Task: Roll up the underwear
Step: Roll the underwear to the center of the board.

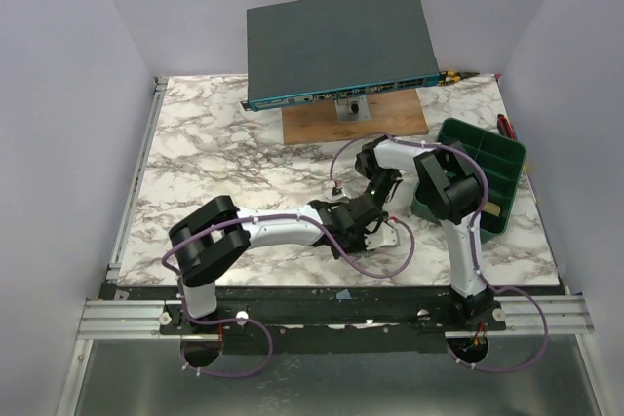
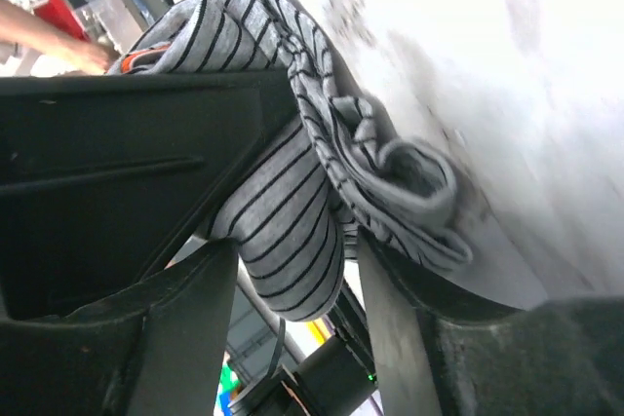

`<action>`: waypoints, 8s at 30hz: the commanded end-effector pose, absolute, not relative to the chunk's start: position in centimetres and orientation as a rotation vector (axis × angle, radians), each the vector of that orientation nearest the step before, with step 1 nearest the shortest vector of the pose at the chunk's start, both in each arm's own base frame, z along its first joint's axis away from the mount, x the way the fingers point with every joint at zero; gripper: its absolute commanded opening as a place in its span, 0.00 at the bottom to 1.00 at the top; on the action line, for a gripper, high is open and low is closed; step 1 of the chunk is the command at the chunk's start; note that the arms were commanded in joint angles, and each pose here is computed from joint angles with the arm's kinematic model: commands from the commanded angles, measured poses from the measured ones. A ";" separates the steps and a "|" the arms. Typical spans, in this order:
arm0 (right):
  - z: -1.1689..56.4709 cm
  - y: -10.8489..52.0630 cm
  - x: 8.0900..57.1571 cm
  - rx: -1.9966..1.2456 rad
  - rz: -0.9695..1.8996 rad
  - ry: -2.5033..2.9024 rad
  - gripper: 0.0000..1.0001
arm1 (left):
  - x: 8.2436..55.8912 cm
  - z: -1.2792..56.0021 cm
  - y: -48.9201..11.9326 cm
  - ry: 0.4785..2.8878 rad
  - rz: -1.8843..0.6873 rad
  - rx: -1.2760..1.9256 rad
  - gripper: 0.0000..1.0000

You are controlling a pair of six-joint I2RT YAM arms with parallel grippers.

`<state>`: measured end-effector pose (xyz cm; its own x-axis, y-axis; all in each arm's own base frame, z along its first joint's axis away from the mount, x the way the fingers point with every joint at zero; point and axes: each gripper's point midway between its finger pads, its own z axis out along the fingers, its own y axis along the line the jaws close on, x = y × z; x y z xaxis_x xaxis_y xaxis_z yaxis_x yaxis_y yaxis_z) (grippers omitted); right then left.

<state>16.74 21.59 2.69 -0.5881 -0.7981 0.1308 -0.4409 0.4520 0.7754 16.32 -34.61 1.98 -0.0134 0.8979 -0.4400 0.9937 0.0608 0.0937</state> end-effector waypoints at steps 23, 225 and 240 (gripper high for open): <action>-0.4 15.8 26.8 1.471 -0.736 -2.441 0.71 | 15.0 -4.1 -33.8 2.175 -0.522 1.931 0.00; -0.9 17.1 17.3 2.623 -0.267 -2.362 0.64 | 16.7 -6.9 -32.8 2.892 -1.179 1.454 0.00; -2.9 16.7 16.4 2.552 -0.308 -2.296 0.23 | 16.7 -6.5 -32.8 2.932 -1.284 1.377 0.00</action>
<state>19.66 20.44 1.67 0.1530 -0.8713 -0.4664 -0.9678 -0.0366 -0.2491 17.15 -37.77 2.91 -0.6887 0.7102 -0.1458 0.4046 0.2096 -0.8902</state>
